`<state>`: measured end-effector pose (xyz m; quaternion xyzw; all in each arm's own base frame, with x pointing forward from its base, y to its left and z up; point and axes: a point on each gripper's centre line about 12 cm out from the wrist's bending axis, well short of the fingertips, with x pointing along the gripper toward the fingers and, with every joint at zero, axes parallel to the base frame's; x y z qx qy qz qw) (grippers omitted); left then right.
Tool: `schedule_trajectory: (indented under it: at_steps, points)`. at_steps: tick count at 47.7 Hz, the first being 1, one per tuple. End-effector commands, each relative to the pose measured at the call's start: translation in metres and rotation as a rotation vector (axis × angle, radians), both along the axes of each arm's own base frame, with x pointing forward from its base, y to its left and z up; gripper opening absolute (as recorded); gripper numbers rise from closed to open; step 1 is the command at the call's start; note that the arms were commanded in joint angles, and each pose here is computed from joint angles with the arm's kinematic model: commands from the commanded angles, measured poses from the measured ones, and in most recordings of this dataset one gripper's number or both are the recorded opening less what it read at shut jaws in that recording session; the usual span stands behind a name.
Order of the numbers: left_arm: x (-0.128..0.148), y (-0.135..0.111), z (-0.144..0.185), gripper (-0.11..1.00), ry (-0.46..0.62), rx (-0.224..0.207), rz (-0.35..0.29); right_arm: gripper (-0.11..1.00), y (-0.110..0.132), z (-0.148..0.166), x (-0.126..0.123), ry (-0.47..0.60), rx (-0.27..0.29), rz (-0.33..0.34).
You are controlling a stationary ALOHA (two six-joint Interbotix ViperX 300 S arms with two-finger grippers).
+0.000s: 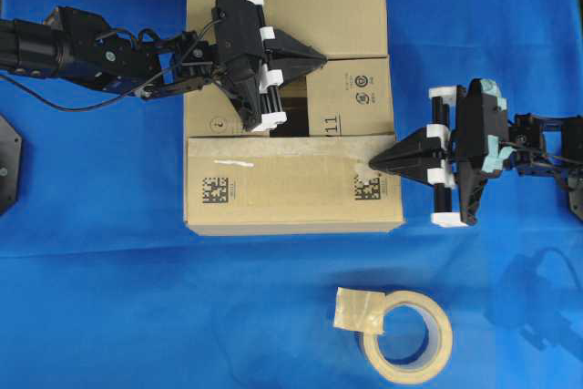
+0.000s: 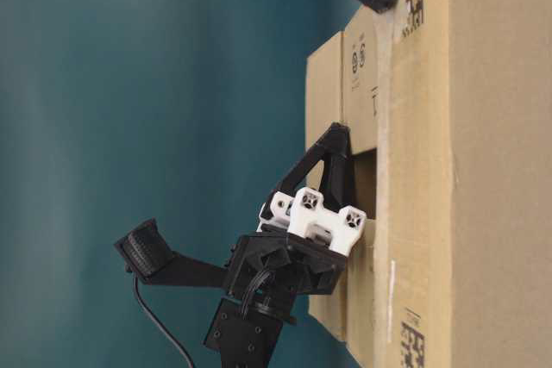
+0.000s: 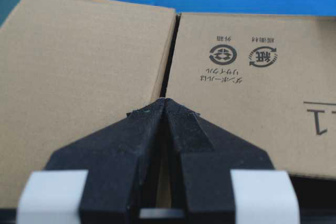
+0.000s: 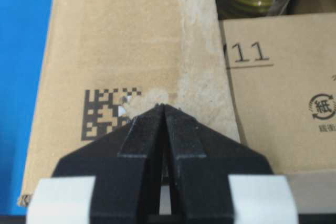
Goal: Close the cardboard box.
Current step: 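Press the folded front flap down with the right gripper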
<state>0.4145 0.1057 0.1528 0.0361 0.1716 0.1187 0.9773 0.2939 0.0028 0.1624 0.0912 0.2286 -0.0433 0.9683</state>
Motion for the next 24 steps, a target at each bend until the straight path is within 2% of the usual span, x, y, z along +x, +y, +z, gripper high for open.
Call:
schedule_trajectory:
  at_steps: [1,15,24]
  points:
    - [0.0,0.001,0.009,0.0,-0.025,0.003,0.004,0.0,-0.001,0.001,0.005,-0.002,0.009,-0.012]
    - [0.0,0.001,0.012,0.0,-0.03,-0.011,0.009,0.0,-0.002,0.0,0.006,-0.003,0.018,-0.023]
    - [-0.002,-0.003,0.033,0.0,-0.041,-0.011,0.002,0.0,-0.002,0.001,0.006,-0.006,0.017,-0.022]
